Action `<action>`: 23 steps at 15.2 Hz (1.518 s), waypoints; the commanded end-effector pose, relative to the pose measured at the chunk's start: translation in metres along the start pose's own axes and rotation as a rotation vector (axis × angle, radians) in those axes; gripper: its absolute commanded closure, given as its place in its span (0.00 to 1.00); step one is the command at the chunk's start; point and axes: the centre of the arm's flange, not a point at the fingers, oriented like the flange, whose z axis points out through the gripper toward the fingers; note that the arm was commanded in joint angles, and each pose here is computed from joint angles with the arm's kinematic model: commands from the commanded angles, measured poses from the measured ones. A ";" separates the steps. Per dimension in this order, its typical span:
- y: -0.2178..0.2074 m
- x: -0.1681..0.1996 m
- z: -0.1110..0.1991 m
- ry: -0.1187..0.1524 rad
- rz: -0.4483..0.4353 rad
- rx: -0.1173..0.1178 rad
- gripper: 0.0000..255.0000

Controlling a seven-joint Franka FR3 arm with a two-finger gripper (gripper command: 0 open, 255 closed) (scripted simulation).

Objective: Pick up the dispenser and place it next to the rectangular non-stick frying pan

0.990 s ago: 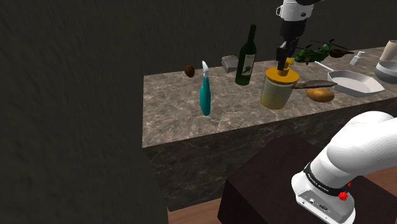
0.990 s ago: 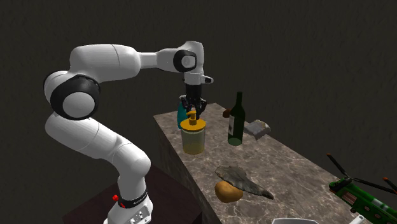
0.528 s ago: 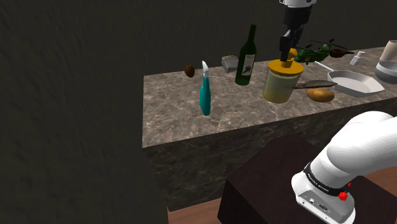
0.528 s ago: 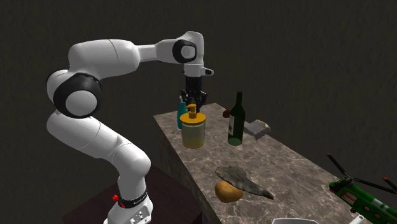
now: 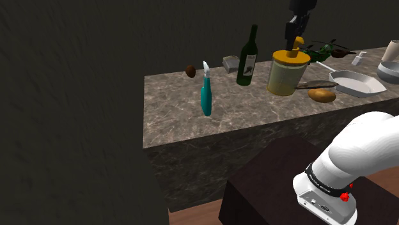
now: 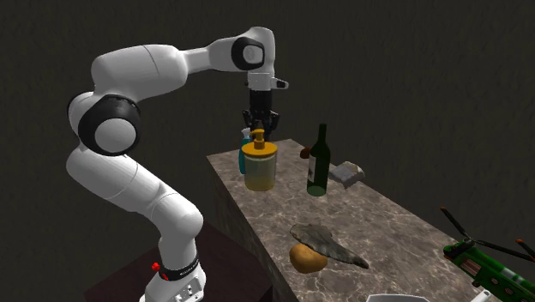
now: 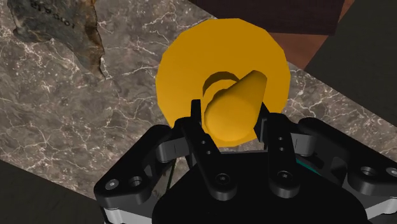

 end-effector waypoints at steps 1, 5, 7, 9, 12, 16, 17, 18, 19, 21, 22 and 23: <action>0.000 -0.002 -0.012 0.000 0.000 0.000 1.00; 0.001 -0.004 -0.033 0.000 0.000 0.000 1.00; 0.002 -0.005 -0.043 0.000 0.000 0.000 1.00; 0.002 -0.007 -0.054 0.000 0.000 0.000 1.00; 0.003 -0.008 -0.070 0.000 0.000 0.000 1.00; 0.004 -0.010 -0.091 0.000 0.000 0.000 1.00; 0.004 -0.011 -0.096 0.000 0.000 0.000 1.00; 0.004 -0.011 -0.101 0.000 0.000 0.000 1.00; 0.004 -0.012 -0.106 0.000 0.000 0.000 1.00; 0.005 -0.013 -0.117 0.000 0.000 0.000 1.00; 0.005 -0.014 -0.122 0.000 0.000 0.000 1.00; 0.005 -0.014 -0.127 0.000 0.000 0.000 1.00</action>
